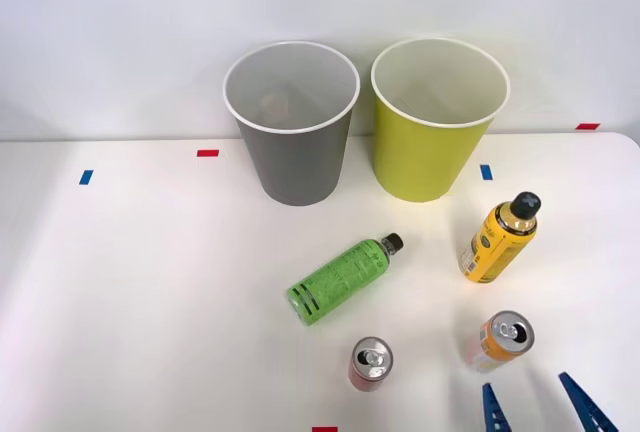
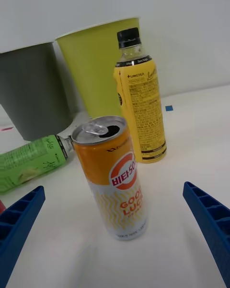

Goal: Put cans in the gray bin, plastic bottles in the light green bin

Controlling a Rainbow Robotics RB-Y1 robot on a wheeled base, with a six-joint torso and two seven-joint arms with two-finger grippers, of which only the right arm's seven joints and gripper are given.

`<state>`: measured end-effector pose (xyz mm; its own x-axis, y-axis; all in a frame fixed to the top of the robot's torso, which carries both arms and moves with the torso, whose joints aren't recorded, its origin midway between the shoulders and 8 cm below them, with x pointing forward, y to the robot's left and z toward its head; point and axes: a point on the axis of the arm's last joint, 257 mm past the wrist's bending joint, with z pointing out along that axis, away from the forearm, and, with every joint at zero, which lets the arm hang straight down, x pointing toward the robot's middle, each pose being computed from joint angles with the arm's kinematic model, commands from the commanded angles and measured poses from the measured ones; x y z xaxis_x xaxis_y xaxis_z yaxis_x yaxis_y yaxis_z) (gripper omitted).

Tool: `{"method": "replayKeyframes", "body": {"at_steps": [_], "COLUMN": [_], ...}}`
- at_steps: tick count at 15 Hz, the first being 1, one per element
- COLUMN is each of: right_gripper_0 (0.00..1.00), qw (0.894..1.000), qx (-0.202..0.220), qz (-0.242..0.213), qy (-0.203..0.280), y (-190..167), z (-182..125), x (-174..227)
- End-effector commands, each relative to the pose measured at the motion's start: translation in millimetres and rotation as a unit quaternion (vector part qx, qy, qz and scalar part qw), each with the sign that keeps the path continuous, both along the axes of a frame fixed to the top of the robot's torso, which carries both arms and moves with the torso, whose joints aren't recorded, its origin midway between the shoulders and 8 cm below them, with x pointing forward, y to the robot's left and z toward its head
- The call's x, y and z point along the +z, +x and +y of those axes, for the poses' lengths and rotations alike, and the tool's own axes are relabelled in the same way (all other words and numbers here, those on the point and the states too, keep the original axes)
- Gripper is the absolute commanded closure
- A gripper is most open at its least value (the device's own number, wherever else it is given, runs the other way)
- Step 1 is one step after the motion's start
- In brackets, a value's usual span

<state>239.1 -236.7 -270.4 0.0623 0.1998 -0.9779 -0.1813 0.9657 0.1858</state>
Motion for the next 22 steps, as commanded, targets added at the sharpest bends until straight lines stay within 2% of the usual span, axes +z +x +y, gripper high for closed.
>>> {"method": "replayKeyframes", "body": {"at_steps": [1, 6, 15, 22], "right_gripper_0": [0.00, 0.00, 0.00, 0.00], "qw": [1.000, 0.998, 0.998, 0.997], "qx": [0.015, 0.024, 0.024, 0.032], "qz": [-0.016, -0.044, -0.044, -0.038], "qy": [-0.007, -0.023, -0.045, -0.066], "y": [16, 38, 70, 68], "z": [6, 10, 8, 8], "x": [2, 5, 7, 3]}}
